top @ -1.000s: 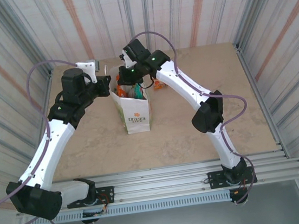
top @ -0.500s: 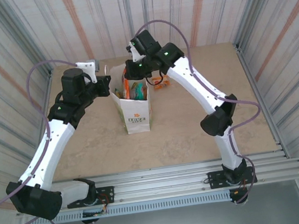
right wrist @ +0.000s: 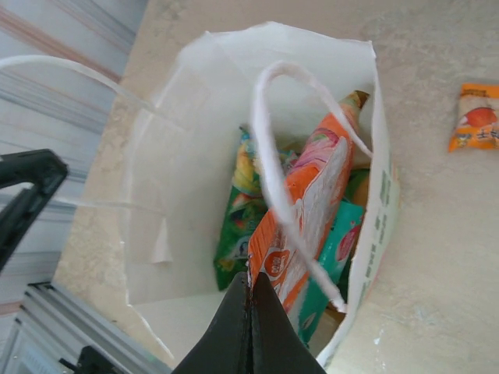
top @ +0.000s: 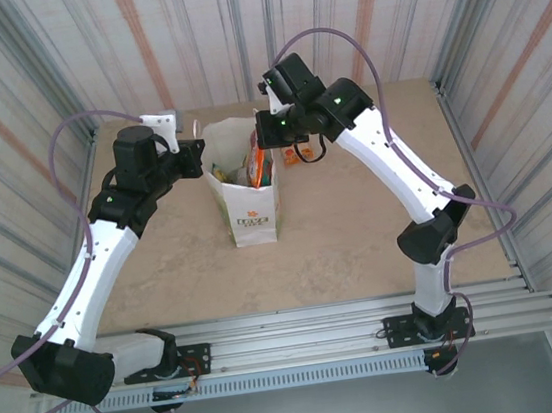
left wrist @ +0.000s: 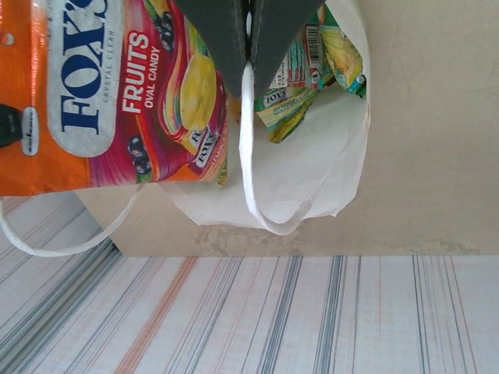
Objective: Place the snacks into the paper bag
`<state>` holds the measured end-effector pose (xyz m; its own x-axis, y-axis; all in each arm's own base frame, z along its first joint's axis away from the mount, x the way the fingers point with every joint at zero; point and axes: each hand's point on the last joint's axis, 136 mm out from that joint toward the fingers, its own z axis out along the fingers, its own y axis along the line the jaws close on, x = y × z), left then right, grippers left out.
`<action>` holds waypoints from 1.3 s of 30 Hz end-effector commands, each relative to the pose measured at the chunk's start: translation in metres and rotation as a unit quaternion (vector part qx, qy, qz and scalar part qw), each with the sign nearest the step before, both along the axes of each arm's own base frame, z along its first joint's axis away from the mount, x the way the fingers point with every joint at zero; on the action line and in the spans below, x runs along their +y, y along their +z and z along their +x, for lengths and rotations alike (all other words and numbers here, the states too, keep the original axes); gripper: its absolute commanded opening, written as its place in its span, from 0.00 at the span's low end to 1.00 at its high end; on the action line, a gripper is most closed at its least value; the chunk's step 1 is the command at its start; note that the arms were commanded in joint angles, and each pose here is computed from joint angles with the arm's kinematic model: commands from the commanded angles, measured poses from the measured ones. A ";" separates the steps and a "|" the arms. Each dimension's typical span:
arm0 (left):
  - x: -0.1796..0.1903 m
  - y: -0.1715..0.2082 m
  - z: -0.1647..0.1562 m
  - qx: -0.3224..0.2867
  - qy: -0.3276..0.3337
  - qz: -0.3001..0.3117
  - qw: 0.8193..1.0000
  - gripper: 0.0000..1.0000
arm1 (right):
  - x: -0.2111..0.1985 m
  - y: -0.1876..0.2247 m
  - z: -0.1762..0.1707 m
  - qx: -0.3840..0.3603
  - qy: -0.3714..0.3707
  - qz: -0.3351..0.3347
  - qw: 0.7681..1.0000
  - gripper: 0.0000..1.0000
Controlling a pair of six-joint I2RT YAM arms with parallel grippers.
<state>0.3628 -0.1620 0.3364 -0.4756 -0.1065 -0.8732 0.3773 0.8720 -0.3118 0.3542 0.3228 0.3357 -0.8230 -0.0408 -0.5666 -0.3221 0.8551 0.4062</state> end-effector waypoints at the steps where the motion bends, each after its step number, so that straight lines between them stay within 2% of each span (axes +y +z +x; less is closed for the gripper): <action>1: -0.003 0.019 0.003 -0.027 -0.009 -0.015 0.999 0.00 | 0.004 -0.020 0.006 -0.001 0.006 -0.036 0.999 0.00; 7: -0.008 0.022 0.001 -0.028 -0.021 -0.023 0.999 0.00 | 0.038 -0.055 0.019 0.021 0.031 -0.044 0.998 0.00; 16: -0.013 0.022 0.001 -0.025 -0.032 -0.034 0.999 0.00 | 0.108 -0.082 0.032 0.047 0.087 0.043 0.994 0.00; 19: -0.014 0.022 0.000 -0.025 -0.033 -0.034 0.999 0.00 | 0.119 -0.094 0.035 0.060 0.093 0.057 0.992 0.10; 22: -0.013 0.023 0.000 -0.027 -0.032 -0.032 0.999 0.00 | 0.127 -0.093 0.034 0.065 0.108 0.074 0.989 0.26; 27: -0.009 0.025 0.000 -0.031 -0.023 -0.024 0.999 0.06 | 0.117 -0.066 0.033 0.037 0.106 0.078 0.991 0.36; 31: -0.004 0.031 -0.001 -0.038 -0.013 -0.014 0.999 0.15 | 0.093 -0.025 0.030 -0.003 0.096 0.080 0.992 0.44; 37: 0.006 0.043 -0.006 -0.050 0.003 0.001 0.999 0.33 | 0.064 0.035 0.008 -0.055 0.104 0.094 0.989 0.47; 39: 0.009 0.046 -0.008 -0.052 0.008 0.003 0.999 0.37 | 0.057 0.048 -0.001 -0.064 0.108 0.099 0.987 0.48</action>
